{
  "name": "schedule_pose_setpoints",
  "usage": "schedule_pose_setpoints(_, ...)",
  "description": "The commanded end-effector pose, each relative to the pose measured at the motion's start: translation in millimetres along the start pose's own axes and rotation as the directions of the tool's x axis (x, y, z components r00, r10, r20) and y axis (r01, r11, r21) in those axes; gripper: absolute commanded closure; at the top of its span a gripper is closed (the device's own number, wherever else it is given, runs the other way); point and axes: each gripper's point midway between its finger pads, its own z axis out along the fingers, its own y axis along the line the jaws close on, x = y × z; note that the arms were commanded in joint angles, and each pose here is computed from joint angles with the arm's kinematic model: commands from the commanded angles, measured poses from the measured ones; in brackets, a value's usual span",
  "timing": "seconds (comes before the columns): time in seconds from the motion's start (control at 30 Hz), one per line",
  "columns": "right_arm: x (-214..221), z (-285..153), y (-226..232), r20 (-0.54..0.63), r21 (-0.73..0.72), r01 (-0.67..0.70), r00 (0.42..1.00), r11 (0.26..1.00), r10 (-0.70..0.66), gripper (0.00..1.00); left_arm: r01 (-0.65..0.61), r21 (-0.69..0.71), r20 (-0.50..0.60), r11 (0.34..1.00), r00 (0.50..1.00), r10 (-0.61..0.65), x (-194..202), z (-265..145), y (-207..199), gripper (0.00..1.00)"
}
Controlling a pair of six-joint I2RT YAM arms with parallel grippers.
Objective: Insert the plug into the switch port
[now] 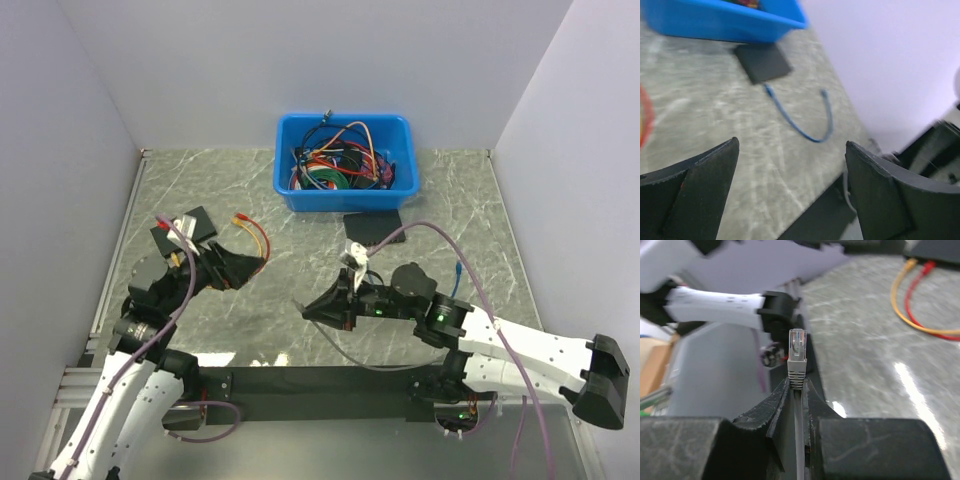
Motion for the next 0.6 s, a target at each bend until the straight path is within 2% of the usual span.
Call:
schedule_pose_setpoints(0.0, -14.7, -10.7, 36.8, 0.066, -0.175, 0.038, 0.997, 0.984, -0.027, 1.00, -0.060, 0.325, 0.057, 0.944, 0.997, 0.043, -11.5, -19.4, -67.0, 0.08)
schedule_pose_setpoints(0.1, -17.7, -12.7, 38.7, 0.084, -0.179, 0.037, 0.996, 0.983, -0.022, 1.00, -0.070, 0.395, 0.059, 0.916, 0.997, 0.051, -8.3, -26.4, -78.7, 0.11)
schedule_pose_setpoints(0.23, -23.6, -6.4, 25.9, 0.100, -0.106, 0.014, 0.995, 0.994, -0.003, 1.00, -0.064, 0.374, 0.047, 0.925, 0.998, 0.051, -6.8, -24.1, -74.4, 0.13)
schedule_pose_setpoints(0.4, -15.9, -0.3, -26.8, 0.072, 0.175, -0.045, 0.997, 0.983, 0.032, 1.00, -0.038, 0.299, 0.023, 0.954, 0.999, 0.032, -3.0, -10.6, -54.7, 0.14)
schedule_pose_setpoints(0.5, -16.2, -13.0, -65.6, 0.101, 0.391, -0.083, 0.994, 0.917, 0.047, 1.00, -0.011, 0.259, 0.005, 0.966, 1.000, 0.010, 4.0, -1.1, -40.1, 0.13)
schedule_pose_setpoints(0.53, -18.9, -27.8, -90.5, 0.133, 0.521, -0.114, 0.990, 0.846, 0.052, 1.00, -0.004, 0.245, 0.008, 0.970, 1.000, 0.003, 6.3, 2.6, -33.9, 0.13)
schedule_pose_setpoints(0.57, -20.9, -37.2, -103.8, 0.154, 0.582, -0.134, 0.987, 0.802, 0.053, 1.00, 0.003, 0.233, 0.007, 0.972, 1.000, -0.004, 7.3, 5.5, -29.8, 0.13)
